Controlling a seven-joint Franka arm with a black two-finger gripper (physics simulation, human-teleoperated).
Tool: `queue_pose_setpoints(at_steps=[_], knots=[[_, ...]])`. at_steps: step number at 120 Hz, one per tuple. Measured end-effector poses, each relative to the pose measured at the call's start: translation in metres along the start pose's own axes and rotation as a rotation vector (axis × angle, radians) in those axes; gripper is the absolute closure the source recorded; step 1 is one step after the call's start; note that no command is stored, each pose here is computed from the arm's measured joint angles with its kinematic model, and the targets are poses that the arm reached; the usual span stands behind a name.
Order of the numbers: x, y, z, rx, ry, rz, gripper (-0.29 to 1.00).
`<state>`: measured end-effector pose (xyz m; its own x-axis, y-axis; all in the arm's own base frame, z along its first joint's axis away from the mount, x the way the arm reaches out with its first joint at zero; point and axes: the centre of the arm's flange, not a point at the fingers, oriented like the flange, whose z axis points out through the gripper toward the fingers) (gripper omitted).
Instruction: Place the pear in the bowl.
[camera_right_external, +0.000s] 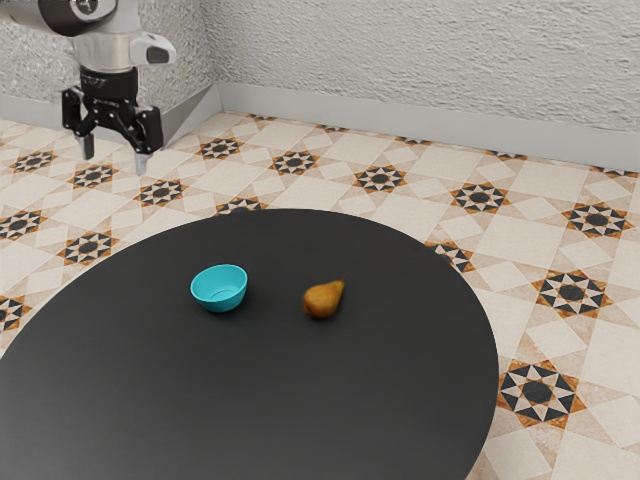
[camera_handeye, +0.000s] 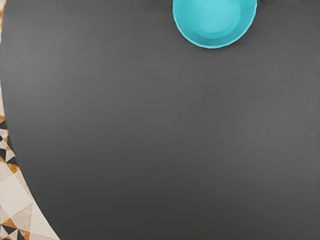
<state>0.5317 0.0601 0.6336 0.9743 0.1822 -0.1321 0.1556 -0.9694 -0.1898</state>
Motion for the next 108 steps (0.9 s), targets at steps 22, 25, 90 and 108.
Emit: queue_pose_setpoints(at_steps=[22,25,90,108], knots=[[0.012,0.017,-0.005,-0.045,0.082,0.012,0.00],[0.017,0.021,-0.003,-0.061,0.093,0.015,0.00],[0.138,0.199,0.205,-0.171,-0.024,0.171,0.00],[0.158,0.225,0.248,-0.172,0.012,0.215,0.00]])
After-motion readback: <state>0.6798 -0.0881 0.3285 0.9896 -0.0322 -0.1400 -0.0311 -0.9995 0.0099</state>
